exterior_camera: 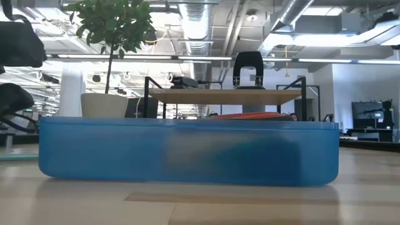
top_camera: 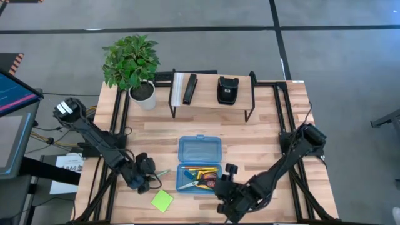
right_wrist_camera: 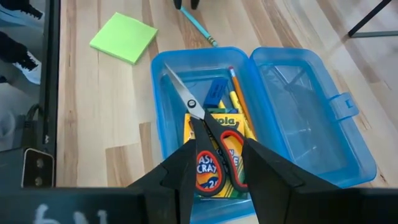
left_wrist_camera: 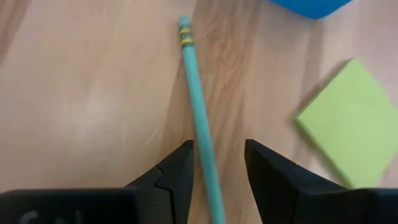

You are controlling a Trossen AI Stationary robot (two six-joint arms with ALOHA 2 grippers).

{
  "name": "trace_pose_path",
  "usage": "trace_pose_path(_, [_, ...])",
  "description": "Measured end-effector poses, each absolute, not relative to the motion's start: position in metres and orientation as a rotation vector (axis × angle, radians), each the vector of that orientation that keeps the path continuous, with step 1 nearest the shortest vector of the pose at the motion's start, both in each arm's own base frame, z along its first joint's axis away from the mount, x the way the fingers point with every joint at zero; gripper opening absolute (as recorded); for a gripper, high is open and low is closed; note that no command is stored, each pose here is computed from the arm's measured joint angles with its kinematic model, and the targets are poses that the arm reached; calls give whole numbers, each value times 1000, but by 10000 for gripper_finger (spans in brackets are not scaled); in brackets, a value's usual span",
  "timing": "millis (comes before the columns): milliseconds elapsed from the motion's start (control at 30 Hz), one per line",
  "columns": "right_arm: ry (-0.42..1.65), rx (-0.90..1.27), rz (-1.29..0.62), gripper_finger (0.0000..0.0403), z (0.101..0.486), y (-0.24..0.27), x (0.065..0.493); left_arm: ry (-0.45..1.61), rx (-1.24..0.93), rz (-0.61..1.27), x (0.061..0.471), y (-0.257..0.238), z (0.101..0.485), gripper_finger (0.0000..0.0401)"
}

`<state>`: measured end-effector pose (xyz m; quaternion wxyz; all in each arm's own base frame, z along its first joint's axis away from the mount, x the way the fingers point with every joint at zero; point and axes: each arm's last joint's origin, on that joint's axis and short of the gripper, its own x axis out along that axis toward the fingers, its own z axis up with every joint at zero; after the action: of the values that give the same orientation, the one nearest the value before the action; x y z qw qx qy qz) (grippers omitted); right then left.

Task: Pack school essentials
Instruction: Put the green pencil into the blue supply box

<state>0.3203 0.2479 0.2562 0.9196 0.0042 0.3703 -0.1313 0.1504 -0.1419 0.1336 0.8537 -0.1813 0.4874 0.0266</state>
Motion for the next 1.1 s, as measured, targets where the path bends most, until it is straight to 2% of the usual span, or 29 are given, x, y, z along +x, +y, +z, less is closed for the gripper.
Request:
trace_pose_path(433, [751, 22, -272, 146, 256, 247, 323, 1157, -268, 154, 161, -154, 120, 114])
trace_pose_path(567, [750, 24, -271, 145, 256, 247, 323, 1165, -239, 149, 163, -156, 123, 84])
trace_pose_path(767, [721, 37, -252, 143, 258, 249, 327, 1181, -219, 125, 165, -158, 126, 10])
trace_pose_path(1100, [718, 35, -246, 139, 259, 250, 326, 1182, -179, 62, 170, -163, 142, 1])
